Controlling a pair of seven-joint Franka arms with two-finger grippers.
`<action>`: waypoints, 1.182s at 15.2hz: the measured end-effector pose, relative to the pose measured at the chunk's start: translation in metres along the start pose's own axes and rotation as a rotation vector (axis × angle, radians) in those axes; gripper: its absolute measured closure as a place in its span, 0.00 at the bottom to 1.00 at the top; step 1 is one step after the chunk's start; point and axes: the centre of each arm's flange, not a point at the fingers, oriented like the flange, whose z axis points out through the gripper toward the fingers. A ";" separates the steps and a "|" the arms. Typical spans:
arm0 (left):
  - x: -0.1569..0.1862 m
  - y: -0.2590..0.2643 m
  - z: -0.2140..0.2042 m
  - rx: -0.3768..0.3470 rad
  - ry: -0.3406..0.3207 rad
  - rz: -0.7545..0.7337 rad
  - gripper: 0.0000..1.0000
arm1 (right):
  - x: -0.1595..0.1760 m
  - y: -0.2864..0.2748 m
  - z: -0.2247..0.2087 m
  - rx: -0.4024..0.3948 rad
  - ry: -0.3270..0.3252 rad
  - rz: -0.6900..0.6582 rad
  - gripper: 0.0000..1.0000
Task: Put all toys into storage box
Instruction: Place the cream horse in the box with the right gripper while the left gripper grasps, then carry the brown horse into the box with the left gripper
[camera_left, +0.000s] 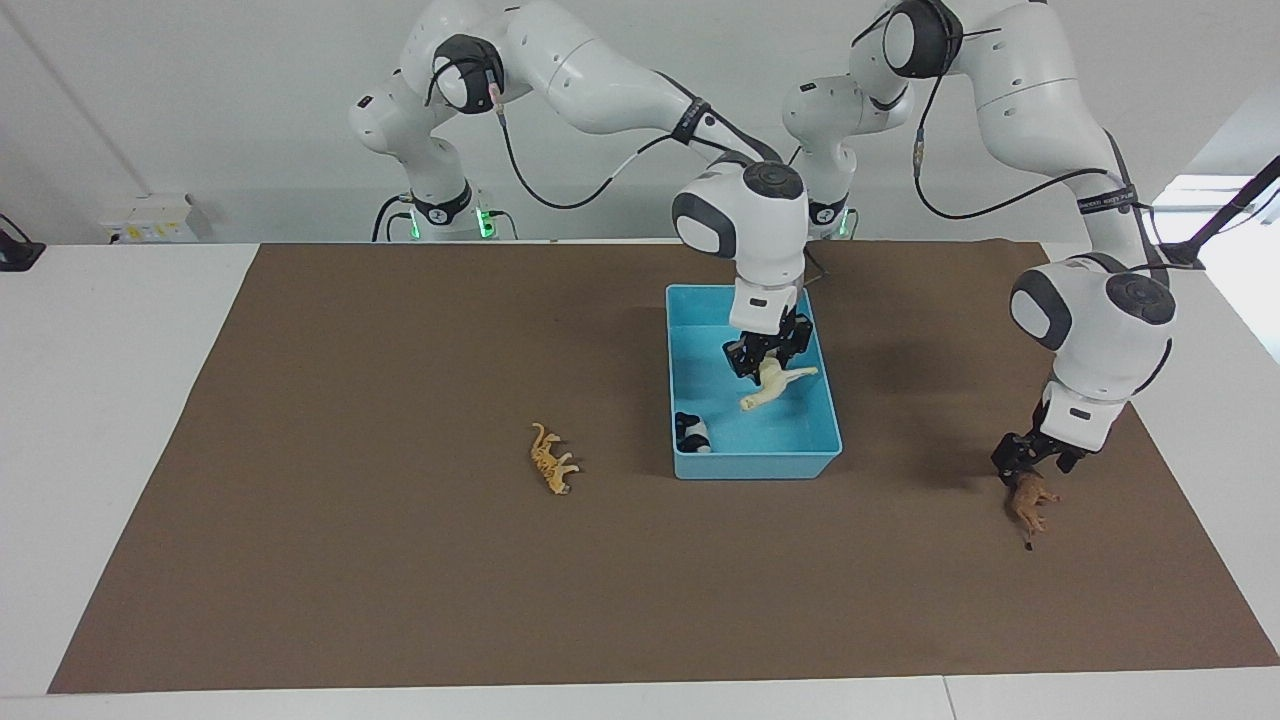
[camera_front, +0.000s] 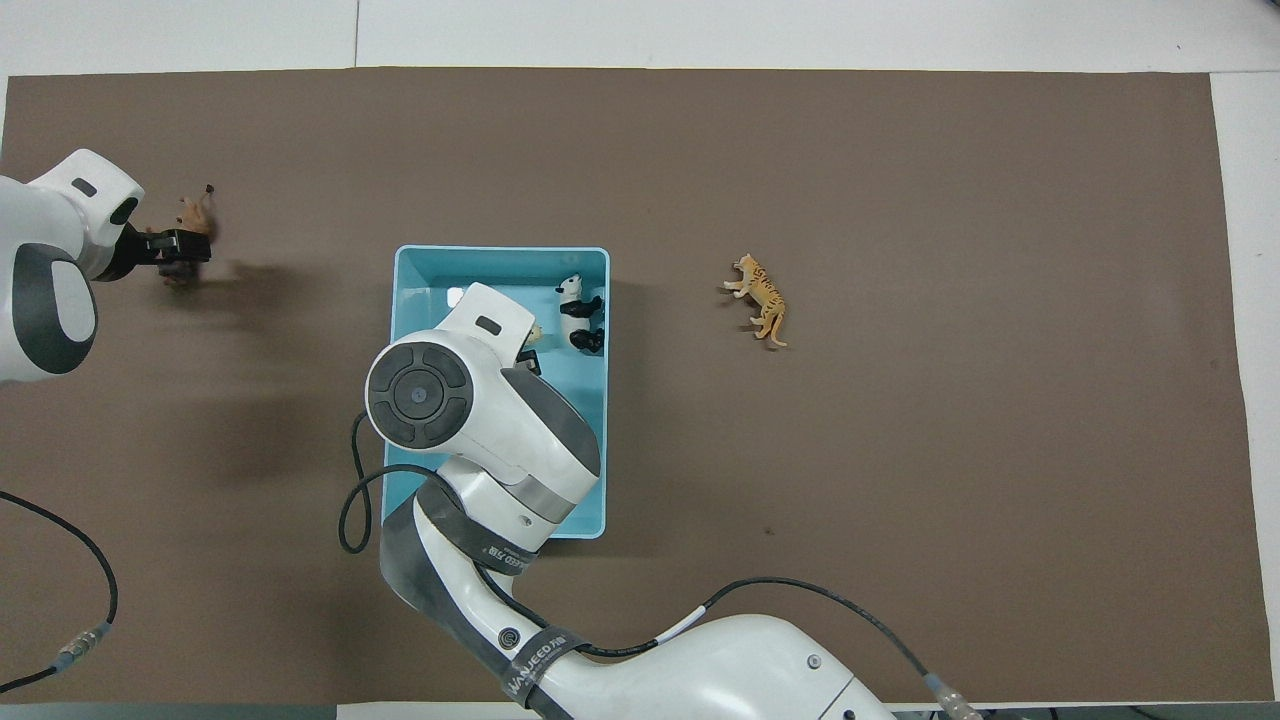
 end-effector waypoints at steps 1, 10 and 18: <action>-0.003 0.000 0.003 -0.001 -0.007 0.000 0.00 | 0.001 0.003 -0.007 -0.013 -0.013 0.021 0.05; -0.009 -0.002 0.010 0.000 -0.007 -0.002 0.36 | 0.104 0.203 -0.104 -0.072 0.034 0.159 0.00; -0.009 -0.007 0.010 0.003 -0.003 -0.010 0.46 | 0.099 0.328 -0.019 -0.093 0.022 -0.055 0.00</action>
